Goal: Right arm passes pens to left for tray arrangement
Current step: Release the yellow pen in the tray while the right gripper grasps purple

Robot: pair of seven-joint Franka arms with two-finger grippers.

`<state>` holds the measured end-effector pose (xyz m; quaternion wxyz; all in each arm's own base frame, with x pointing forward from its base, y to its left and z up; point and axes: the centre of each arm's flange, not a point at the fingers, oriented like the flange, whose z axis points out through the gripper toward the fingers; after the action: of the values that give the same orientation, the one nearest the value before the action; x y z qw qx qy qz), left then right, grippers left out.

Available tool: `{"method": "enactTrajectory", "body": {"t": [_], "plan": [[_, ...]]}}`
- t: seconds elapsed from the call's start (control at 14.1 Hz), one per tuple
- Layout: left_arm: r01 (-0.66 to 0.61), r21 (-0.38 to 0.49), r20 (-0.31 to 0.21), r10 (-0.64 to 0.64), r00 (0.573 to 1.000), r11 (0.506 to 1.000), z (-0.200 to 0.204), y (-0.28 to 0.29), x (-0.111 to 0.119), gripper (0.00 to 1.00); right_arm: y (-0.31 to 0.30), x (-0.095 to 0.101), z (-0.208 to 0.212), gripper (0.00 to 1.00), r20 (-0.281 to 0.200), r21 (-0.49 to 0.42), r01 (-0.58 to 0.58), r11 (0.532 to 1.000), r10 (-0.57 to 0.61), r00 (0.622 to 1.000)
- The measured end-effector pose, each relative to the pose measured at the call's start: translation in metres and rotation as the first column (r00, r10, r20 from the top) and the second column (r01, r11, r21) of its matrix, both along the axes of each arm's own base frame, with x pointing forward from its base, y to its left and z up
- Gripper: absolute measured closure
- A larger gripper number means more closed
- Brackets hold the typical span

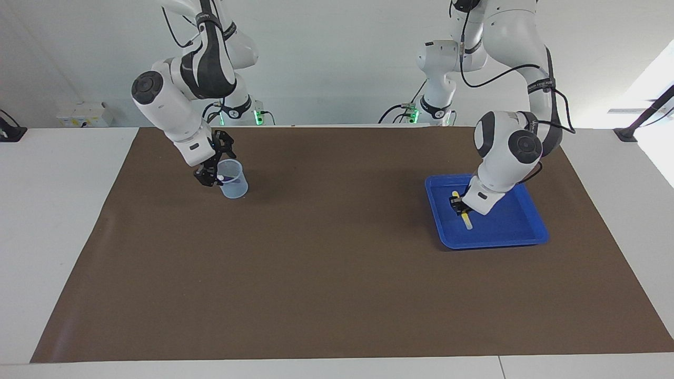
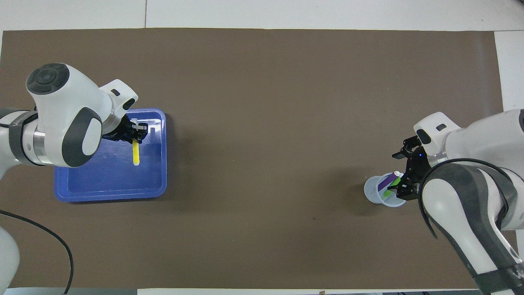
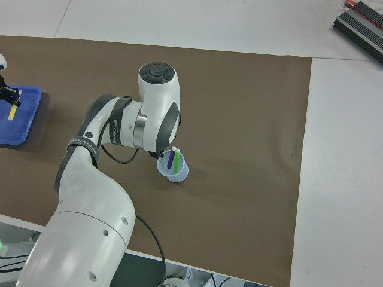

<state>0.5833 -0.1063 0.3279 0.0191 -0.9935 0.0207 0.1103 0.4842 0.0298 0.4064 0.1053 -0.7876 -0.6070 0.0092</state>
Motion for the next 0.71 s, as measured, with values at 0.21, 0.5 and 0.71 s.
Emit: {"method": "enactTrajectory", "body": {"t": [0.21,0.5,0.71], "plan": [[-0.005,0.008,-0.035,0.005,0.999,1.0,-0.004,0.002,-0.005,0.82,-0.023,-0.005,-0.007,0.25,-0.01,0.004,0.01,1.0,-0.01,1.0],[-0.038,0.02,-0.054,0.039,0.998,0.999,-0.013,0.007,-0.011,0.82,-0.026,-0.007,-0.008,0.38,0.011,0.003,0.015,1.0,-0.015,1.0],[-0.076,0.028,-0.045,0.078,0.996,0.997,-0.018,0.007,-0.012,0.82,-0.018,-0.007,-0.008,0.39,0.018,0.0,0.009,1.0,-0.009,1.0]]}}
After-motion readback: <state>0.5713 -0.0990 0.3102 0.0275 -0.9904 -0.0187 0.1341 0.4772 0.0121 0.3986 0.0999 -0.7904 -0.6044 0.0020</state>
